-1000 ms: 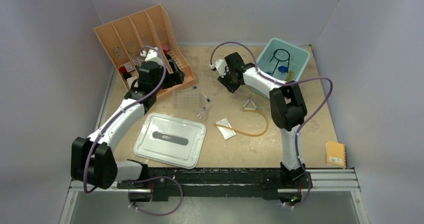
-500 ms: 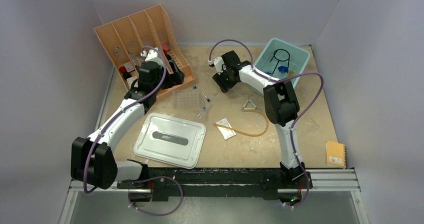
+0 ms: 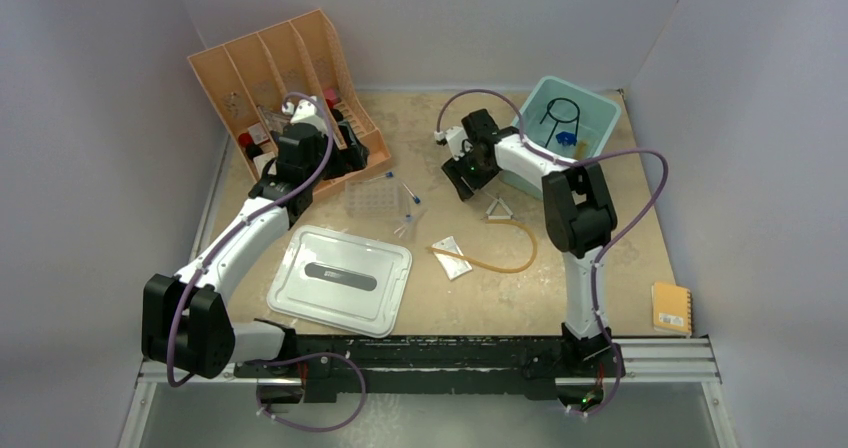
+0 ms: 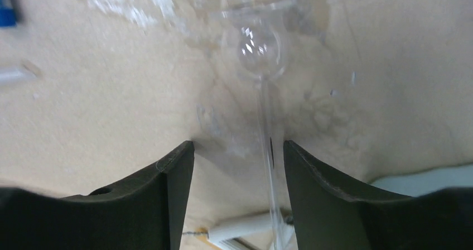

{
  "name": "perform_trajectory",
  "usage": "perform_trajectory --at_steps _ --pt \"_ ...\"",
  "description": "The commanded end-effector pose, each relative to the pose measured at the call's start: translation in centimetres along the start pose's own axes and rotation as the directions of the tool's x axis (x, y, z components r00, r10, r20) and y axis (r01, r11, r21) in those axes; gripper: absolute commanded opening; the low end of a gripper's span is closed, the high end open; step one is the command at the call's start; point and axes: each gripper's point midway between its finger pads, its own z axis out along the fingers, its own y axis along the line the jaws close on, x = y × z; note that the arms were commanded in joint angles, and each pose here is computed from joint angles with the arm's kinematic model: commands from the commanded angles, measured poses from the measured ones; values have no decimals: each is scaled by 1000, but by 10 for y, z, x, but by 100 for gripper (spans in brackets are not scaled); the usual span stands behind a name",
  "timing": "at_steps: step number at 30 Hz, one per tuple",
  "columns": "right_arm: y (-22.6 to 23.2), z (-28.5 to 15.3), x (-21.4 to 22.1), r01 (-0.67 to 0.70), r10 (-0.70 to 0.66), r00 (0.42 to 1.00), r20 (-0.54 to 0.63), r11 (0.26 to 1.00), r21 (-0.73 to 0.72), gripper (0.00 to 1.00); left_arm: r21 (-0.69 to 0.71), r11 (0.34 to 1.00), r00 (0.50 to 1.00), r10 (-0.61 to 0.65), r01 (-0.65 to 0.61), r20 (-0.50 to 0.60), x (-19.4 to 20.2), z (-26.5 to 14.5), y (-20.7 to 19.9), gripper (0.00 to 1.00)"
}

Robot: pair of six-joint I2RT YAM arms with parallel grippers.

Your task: Organize the chemistry lab equipment

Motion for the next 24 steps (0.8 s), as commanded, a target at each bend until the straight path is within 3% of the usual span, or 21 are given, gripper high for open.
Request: perform_trajectory --at_steps 1,3,10,15,19,24 --pt "6 -16 7 8 -8 1000 3 1000 -16 54 35 999 998 15 -18 63 -21 -3 -12 86" --pt "-2 -11 5 29 -29 1000 -4 999 14 41 44 999 998 10 -13 60 -20 -1 -14 86" --pt "-12 1 -16 43 -46 997 63 998 54 32 50 999 998 7 -10 60 -20 -3 -15 86" --pt "-15 -8 -36 47 -55 990 131 997 66 13 53 999 998 8 -11 64 -21 -5 -16 86" --pt "-8 -39 -61 33 -42 972 233 999 42 0 56 998 998 3 -7 69 -23 -6 -16 86" --pt "10 -94 -100 -36 48 916 397 999 -38 0 90 996 998 -16 11 64 -28 -9 -26 86"
